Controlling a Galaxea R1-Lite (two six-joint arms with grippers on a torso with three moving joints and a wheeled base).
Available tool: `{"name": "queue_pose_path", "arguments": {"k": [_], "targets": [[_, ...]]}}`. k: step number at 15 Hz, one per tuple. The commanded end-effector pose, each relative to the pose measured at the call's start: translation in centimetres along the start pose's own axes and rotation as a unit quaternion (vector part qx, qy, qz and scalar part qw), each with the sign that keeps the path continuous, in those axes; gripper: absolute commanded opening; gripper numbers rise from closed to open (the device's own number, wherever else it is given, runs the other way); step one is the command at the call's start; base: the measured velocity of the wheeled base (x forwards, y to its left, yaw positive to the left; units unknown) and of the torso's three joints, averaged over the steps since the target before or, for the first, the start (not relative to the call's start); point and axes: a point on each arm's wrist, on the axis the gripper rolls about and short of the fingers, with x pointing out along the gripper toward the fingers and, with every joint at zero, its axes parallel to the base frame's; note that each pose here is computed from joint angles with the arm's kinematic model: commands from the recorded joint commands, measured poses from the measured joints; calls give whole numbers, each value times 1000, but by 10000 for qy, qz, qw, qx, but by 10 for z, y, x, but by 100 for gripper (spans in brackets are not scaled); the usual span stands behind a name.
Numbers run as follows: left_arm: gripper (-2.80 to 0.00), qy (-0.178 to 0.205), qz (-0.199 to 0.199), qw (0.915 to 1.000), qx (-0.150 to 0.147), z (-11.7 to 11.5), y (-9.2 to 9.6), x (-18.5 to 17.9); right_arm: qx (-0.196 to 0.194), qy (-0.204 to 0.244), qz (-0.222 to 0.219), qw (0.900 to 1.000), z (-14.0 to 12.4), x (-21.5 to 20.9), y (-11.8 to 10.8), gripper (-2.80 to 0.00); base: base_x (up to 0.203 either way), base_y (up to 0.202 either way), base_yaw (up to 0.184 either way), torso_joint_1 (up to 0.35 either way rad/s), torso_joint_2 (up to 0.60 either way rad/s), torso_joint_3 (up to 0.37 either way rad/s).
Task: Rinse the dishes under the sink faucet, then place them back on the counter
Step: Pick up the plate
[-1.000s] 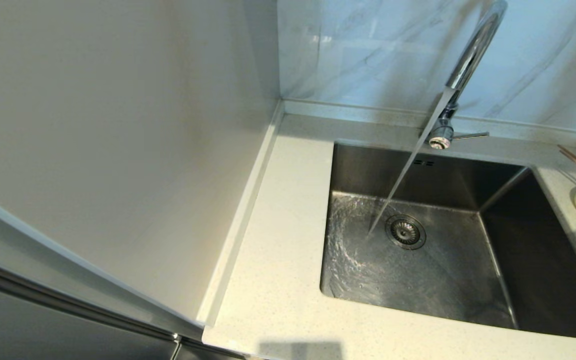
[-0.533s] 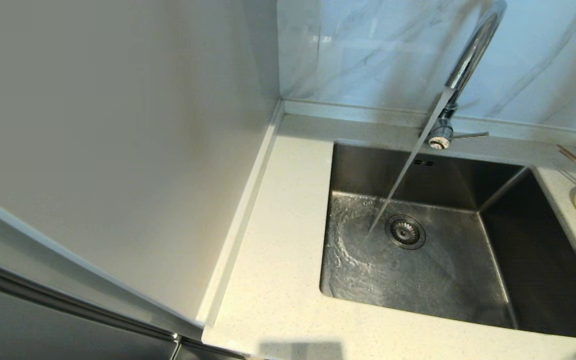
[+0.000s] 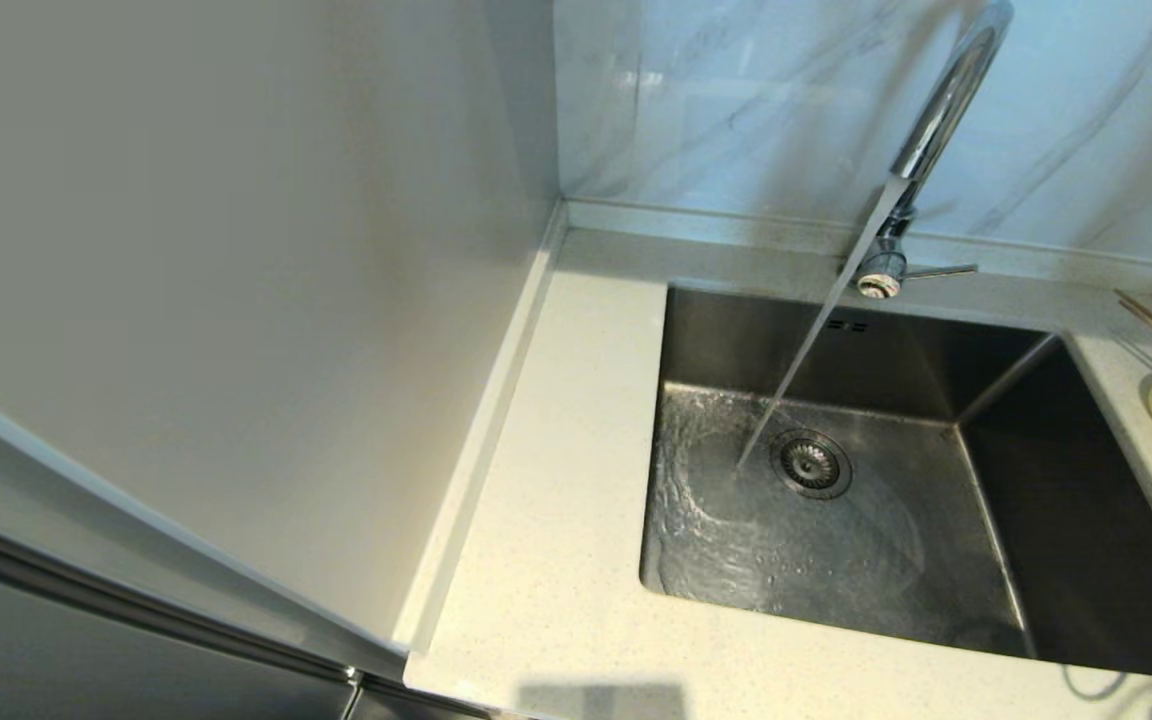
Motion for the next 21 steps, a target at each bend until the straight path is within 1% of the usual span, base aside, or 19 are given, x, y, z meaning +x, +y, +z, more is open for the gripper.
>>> {"name": "queue_pose_path", "arguments": {"k": [1,3,4,6,9,10,16,17,21], "targets": [[-280,-2,0,10000,1,0,0,0,-55,76,42,9999,1,13,1,0,0,0,0,0,0,0],[-280,-2,0,10000,-7,0,0,0,-164,-250,-81,9995,8,28,1,0,0,0,0,0,0,0],[-280,1,0,10000,-4,0,0,0,-208,-326,-141,9992,11,34,1,0,0,0,0,0,0,0],[-280,-2,0,10000,-7,0,0,0,-221,-304,-226,9990,14,44,0,0,0,0,0,0,0,0],[-280,-2,0,10000,-7,0,0,0,-243,-528,-393,9975,23,55,-3,0,0,0,0,0,0,0],[-280,5,0,10000,0,0,0,0,-240,-530,-450,9973,24,55,-3,0,0,0,0,0,0,0],[-280,-2,0,10000,-7,0,0,0,-238,-512,-461,9973,24,57,-4,0,0,0,0,0,0,0],[-280,-2,0,10000,-5,0,0,0,-236,-486,-457,9975,24,58,-4,-280,0,0,0,0,0,0],[-280,-1,0,10000,-5,0,0,0,-235,-399,-457,9979,24,64,-5,-280,0,0,0,0,0,0]]}}
